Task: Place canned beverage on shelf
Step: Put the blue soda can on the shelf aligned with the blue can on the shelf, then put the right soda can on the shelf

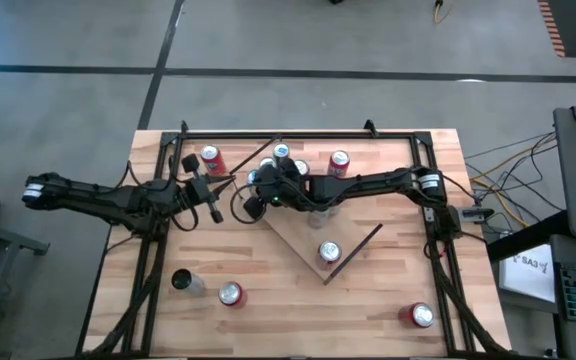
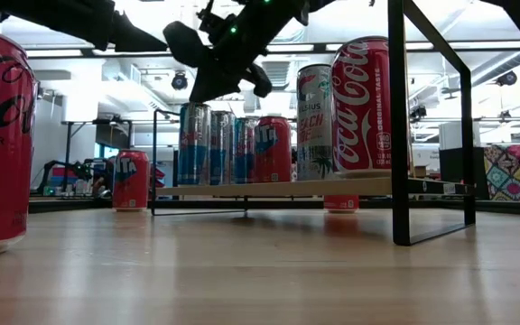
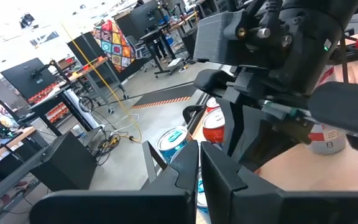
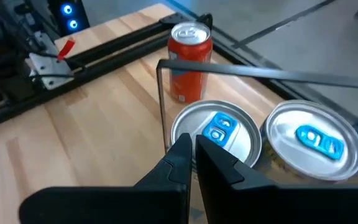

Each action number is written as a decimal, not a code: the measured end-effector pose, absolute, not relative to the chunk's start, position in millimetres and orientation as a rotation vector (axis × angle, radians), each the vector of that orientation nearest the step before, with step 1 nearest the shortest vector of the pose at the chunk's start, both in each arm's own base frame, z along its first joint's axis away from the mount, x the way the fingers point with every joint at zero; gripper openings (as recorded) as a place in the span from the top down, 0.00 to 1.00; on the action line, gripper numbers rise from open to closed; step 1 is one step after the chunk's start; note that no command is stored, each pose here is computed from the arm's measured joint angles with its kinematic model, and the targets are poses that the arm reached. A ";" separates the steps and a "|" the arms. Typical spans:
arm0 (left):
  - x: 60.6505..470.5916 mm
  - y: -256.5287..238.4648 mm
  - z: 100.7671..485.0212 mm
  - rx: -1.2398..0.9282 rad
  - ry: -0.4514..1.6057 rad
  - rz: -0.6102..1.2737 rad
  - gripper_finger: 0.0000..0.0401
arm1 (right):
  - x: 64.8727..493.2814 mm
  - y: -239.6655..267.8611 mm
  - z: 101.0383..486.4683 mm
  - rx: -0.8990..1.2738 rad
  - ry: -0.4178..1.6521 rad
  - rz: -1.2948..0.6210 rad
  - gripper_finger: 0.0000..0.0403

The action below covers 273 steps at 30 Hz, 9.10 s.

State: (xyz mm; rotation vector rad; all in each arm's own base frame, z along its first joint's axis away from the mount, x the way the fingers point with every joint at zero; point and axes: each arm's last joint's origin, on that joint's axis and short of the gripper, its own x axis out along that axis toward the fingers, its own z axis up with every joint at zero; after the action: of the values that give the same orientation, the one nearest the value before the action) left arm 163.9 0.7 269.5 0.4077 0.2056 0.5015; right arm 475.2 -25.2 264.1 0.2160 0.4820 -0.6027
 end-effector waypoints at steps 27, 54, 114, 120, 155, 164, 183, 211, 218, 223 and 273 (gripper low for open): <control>164.7 0.3 264.8 0.415 0.246 0.482 1.00 | 470.4 -18.4 274.2 0.213 0.520 -0.460 0.97; 168.1 0.0 265.9 0.423 0.252 0.482 1.00 | 471.0 -24.8 273.9 0.150 0.526 -0.458 0.97; 168.1 0.0 265.9 0.425 0.251 0.482 1.00 | 458.8 -36.2 275.2 0.165 0.630 -0.473 0.97; 168.0 0.0 264.9 0.419 0.254 0.480 1.00 | 457.5 -37.0 277.2 0.164 0.630 -0.475 0.97; 211.5 13.8 229.0 0.465 0.567 0.431 1.00 | 459.4 -43.3 275.1 0.079 0.620 -0.536 0.97; 211.5 13.8 228.9 0.460 0.566 0.433 1.00 | 458.6 -39.7 277.1 0.086 0.619 -0.523 0.97; 206.3 13.2 236.1 0.455 0.529 0.436 1.00 | 459.8 -38.2 303.2 0.059 0.581 -0.515 0.97; 183.1 0.0 278.3 0.359 0.208 0.356 1.00 | 413.6 37.3 383.7 0.278 0.853 -0.319 0.97; 183.4 -0.1 288.3 0.308 0.103 0.373 1.00 | 388.8 64.1 386.6 0.412 1.079 -0.205 0.97; 183.6 -0.1 292.9 0.232 0.043 0.381 1.00 | 367.9 91.8 378.6 0.294 1.274 -0.120 0.97; 263.5 -117.0 274.4 -0.180 -0.156 -0.248 1.00 | 230.1 195.0 335.9 0.199 1.082 0.062 0.97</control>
State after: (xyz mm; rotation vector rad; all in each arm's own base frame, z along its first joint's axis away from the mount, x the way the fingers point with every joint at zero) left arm 263.5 -117.0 274.4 -0.1795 -0.1559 -0.2481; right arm 230.1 195.0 335.9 0.1985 1.0816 0.0622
